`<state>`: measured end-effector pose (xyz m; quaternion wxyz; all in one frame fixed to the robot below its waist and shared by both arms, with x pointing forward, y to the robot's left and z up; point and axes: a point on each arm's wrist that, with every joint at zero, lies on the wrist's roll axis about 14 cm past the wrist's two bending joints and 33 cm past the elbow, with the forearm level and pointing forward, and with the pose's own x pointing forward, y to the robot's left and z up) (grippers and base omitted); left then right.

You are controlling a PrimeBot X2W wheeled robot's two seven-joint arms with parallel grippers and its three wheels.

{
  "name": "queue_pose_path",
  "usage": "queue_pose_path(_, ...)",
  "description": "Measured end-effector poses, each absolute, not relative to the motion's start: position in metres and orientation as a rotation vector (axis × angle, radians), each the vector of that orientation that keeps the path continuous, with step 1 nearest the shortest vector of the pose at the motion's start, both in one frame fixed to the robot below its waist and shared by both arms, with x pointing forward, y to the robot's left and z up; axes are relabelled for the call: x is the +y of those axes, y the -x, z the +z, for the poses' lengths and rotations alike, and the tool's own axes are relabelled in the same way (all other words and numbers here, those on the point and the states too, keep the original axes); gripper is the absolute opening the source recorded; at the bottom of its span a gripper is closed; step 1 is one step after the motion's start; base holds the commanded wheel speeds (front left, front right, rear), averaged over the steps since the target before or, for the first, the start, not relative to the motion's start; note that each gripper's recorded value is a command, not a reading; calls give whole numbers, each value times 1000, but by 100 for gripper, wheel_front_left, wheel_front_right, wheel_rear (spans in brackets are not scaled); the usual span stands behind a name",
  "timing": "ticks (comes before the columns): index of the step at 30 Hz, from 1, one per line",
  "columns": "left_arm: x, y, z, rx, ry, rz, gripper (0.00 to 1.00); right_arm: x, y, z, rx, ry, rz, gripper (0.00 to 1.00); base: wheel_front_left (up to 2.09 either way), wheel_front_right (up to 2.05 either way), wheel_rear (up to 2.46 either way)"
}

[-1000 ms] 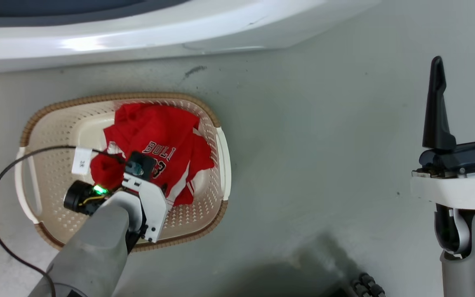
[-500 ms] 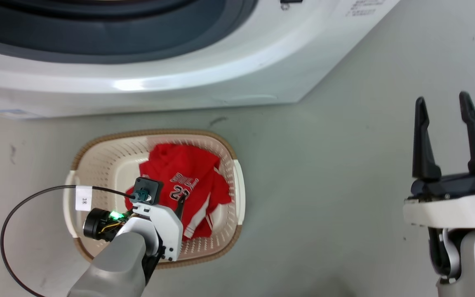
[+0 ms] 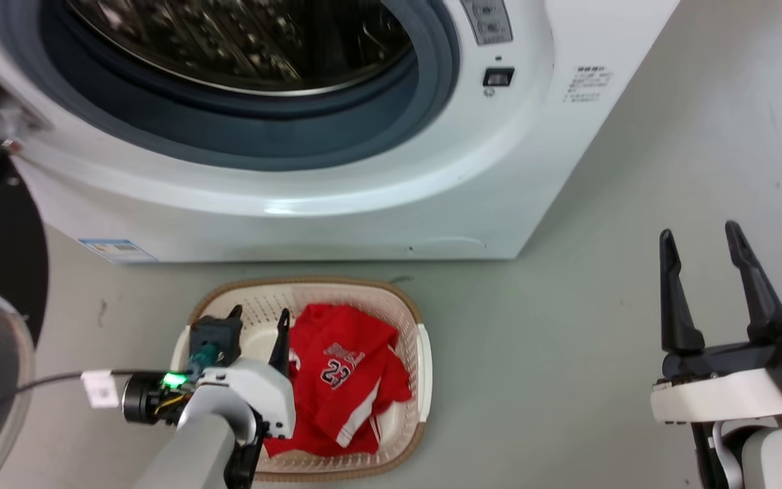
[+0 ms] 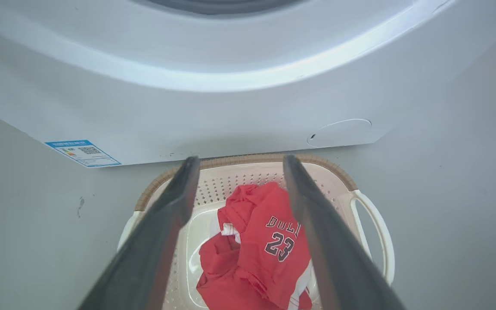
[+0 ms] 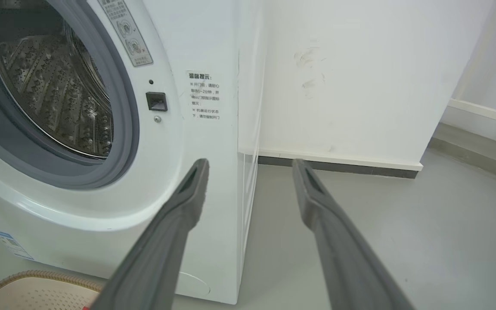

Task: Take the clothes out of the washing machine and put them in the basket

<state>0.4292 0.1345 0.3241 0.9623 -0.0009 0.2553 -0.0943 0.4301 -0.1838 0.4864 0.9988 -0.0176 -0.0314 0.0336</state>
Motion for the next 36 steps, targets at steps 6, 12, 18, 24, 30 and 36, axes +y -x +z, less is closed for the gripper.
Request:
queue_pose_path(6,153,-429,377,339,8,-96,100,-176,-420,505,-108,33,90,100,0,0,0)
queue_pose_path(12,166,-419,428,170,7,-30,100,-172,-405,515,-125,32,101,100,0,0,0)
queue_pose_path(18,178,-403,467,45,11,34,100,-168,-390,523,-141,31,110,100,0,0,0)
queue_pose_path(24,188,-383,490,-28,13,79,100,-170,-375,527,-150,25,106,100,0,0,0)
queue_pose_path(30,185,-364,497,-53,-5,70,100,-172,-361,529,-153,24,100,100,0,0,0)
queue_pose_path(36,186,-352,499,-59,-17,74,100,-173,-349,528,-150,19,97,100,0,0,0)
